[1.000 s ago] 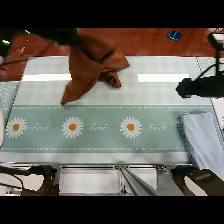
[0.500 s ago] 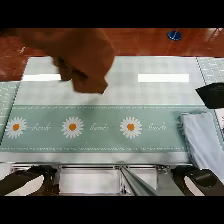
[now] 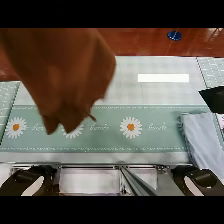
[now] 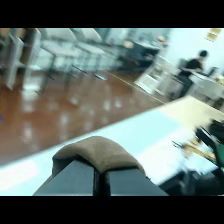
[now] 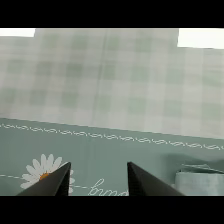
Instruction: Fold the shirts.
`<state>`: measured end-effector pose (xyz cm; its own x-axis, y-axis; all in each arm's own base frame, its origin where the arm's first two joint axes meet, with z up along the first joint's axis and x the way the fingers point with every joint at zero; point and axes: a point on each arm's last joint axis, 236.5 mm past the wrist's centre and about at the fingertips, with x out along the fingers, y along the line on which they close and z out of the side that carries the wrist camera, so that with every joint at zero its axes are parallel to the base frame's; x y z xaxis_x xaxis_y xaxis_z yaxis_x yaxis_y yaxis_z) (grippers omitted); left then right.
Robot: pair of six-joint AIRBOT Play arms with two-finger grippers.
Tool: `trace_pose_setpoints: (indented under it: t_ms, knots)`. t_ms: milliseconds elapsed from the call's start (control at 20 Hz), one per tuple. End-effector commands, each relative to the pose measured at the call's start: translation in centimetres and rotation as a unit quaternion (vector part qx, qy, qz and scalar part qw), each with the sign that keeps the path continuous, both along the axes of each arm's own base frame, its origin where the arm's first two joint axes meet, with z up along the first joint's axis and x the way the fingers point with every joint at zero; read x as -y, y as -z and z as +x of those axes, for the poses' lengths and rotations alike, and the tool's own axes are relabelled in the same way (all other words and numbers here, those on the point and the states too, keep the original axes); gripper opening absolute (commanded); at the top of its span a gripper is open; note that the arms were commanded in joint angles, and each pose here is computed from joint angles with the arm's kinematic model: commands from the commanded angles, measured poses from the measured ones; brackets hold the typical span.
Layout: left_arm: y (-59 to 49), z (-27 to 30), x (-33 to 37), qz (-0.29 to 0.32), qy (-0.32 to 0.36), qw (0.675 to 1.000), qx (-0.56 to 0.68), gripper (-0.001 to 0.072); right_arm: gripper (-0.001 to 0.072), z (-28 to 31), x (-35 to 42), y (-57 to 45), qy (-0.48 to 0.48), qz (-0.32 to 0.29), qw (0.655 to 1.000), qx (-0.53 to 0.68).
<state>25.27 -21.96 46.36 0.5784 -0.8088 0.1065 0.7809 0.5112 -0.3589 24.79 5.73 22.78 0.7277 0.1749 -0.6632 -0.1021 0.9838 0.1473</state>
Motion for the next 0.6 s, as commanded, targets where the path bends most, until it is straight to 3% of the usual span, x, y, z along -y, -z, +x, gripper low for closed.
trace_pose_setpoints:
  t_ms: [0,150,350,400,450,500,550]
  knots:
    - [9.4,-4.1,3.0,-0.042,0.097,0.990,-0.095,0.0019,0.0412,0.0,0.0,-0.1,0.005,0.005,1.000,0.000]
    - [23.3,-5.0,4.5,0.012,0.118,0.968,-0.221,0.0019,0.0412,0.1,0.0,0.7,0.011,0.010,1.000,-0.009]
    - [40.3,-5.1,2.1,0.143,0.068,0.922,-0.353,0.0019,0.0412,-0.2,-0.4,5.7,0.015,0.012,0.997,-0.071]
    - [42.9,-5.4,1.5,0.166,0.061,0.907,-0.383,0.0072,0.0412,-0.3,-0.6,7.4,0.015,0.014,0.996,-0.089]
    - [44.9,-5.8,1.1,0.188,0.061,0.891,-0.408,0.0382,0.0412,-0.4,-0.7,8.9,0.019,0.019,0.994,-0.104]
    - [46.0,-6.2,1.0,0.201,0.066,0.878,-0.429,0.0512,0.0412,-0.3,-0.9,10.4,0.023,0.024,0.993,-0.115]
    - [46.6,-6.4,0.8,0.219,0.072,0.870,-0.435,0.0511,0.0412,-0.1,-1.1,11.3,0.025,0.030,0.992,-0.119]
